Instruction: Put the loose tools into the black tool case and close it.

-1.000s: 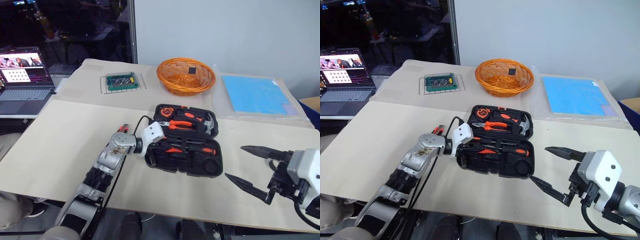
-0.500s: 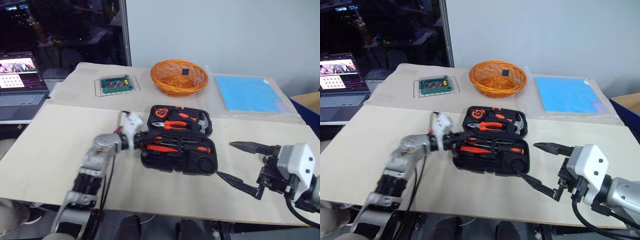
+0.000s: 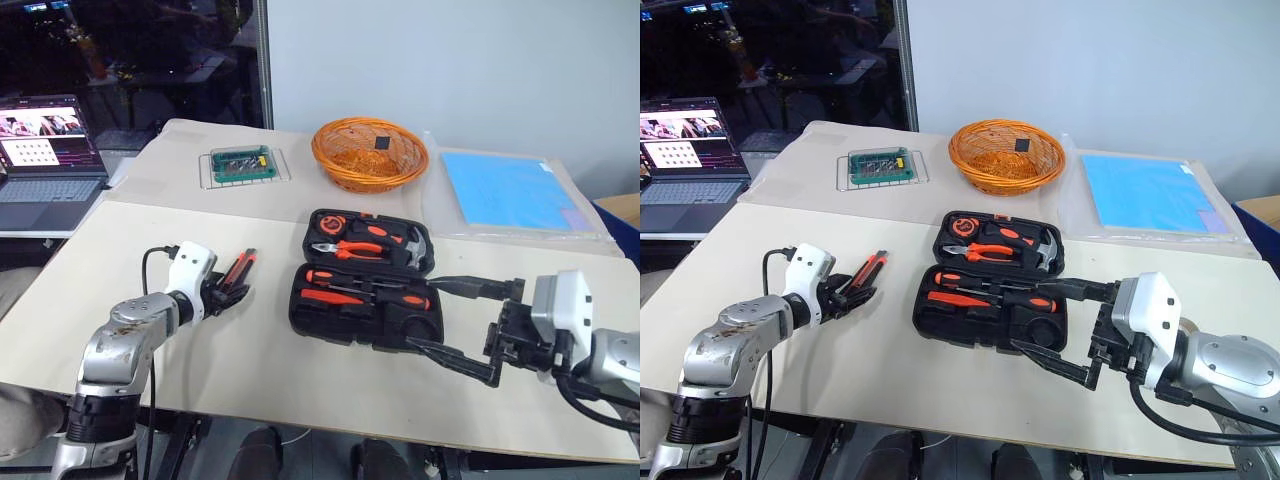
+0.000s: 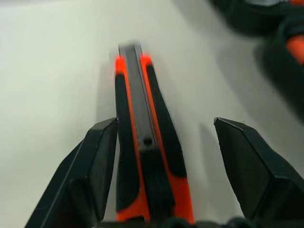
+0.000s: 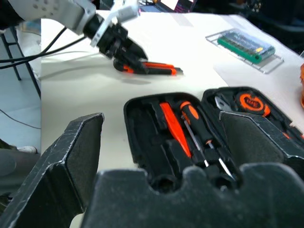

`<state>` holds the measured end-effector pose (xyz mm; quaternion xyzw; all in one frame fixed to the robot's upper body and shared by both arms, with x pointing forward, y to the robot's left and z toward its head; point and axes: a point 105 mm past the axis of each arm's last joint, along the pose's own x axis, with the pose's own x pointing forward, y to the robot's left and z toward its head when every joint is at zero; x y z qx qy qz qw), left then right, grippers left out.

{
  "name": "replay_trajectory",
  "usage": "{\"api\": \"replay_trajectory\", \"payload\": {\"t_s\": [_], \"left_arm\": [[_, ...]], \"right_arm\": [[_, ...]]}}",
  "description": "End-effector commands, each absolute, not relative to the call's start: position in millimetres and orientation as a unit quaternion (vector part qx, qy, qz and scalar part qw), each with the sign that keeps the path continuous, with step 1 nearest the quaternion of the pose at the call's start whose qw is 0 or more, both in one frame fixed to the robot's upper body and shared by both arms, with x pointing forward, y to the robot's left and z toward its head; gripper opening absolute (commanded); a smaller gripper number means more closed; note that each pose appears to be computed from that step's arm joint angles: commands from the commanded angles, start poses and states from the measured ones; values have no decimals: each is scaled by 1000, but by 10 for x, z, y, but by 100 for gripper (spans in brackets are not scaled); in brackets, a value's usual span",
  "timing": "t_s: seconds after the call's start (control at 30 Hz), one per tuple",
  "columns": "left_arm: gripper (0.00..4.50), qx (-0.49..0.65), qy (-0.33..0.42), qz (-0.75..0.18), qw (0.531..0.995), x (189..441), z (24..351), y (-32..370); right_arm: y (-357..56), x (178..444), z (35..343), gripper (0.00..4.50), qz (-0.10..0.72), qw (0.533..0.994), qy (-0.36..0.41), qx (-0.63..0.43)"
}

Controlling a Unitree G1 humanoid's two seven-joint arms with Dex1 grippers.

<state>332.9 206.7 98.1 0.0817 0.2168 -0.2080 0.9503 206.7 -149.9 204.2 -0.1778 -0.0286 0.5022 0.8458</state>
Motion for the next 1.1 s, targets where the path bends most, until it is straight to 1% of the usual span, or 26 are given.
{"api": "replay_trajectory", "payload": {"t_s": [0.03, 0.07, 0.1, 0.17, 0.23, 0.27, 0.37, 0.43, 0.47, 0.53, 0.6, 0.67, 0.77, 0.83, 0.9, 1.03, 1.1], "left_arm": [[215, 96, 200, -207, 953, 3360, 1023, 2060], [179, 96, 196, -206, 954, 3362, 1035, 2070], [179, 94, 189, -207, 955, 3364, 1060, 2075], [179, 79, 145, -238, 957, 3361, 1227, 1995], [179, 62, 75, -315, 944, 3292, 1543, 1798], [179, 62, 57, -344, 935, 3251, 1638, 1736], [179, 90, 43, -492, 865, 3034, 1857, 1367], [179, 115, 54, -561, 818, 2937, 1884, 1151], [179, 125, 58, -580, 803, 2911, 1881, 1097], [179, 173, 83, -626, 756, 2867, 1752, 909], [179, 212, 78, -672, 705, 2820, 1670, 716], [179, 259, 86, -691, 669, 2876, 1524, 585], [179, 302, 106, -698, 641, 2984, 1350, 517], [179, 323, 112, -689, 640, 3096, 1262, 452], [179, 335, 117, -686, 636, 3153, 1202, 423], [179, 349, 136, -706, 601, 3123, 1104, 407], [179, 343, 140, -725, 581, 3049, 1105, 399]], "right_arm": [[-1496, 2043, 2100, 450, 501, 842, -44, -192], [-1506, 2037, 2098, 450, 499, 844, -43, -192], [-1512, 2033, 2097, 450, 497, 845, -43, -192], [-1527, 2024, 2084, 450, 493, 848, -41, -192], [-1557, 2010, 2068, 450, 486, 852, -38, -193], [-1567, 2004, 2064, 450, 483, 853, -37, -194], [-1676, 1938, 2055, 450, 472, 858, -29, -201], [-1776, 1900, 2041, 450, 463, 861, -17, -208], [-1807, 1887, 2036, 450, 460, 863, -13, -210], [-1924, 1846, 2018, 450, 450, 867, 4, -215], [-2028, 1802, 2017, 450, 442, 870, 19, -220], [-2114, 1758, 2034, 450, 435, 871, 31, -227], [-2162, 1730, 2056, 450, 430, 872, 38, -232], [-2168, 1714, 2060, 450, 429, 872, 41, -233], [-2151, 1703, 2065, 450, 429, 871, 41, -234], [-2110, 1680, 2069, 450, 428, 872, 41, -233], [-2101, 1679, 2062, 450, 427, 873, 42, -232]]}}
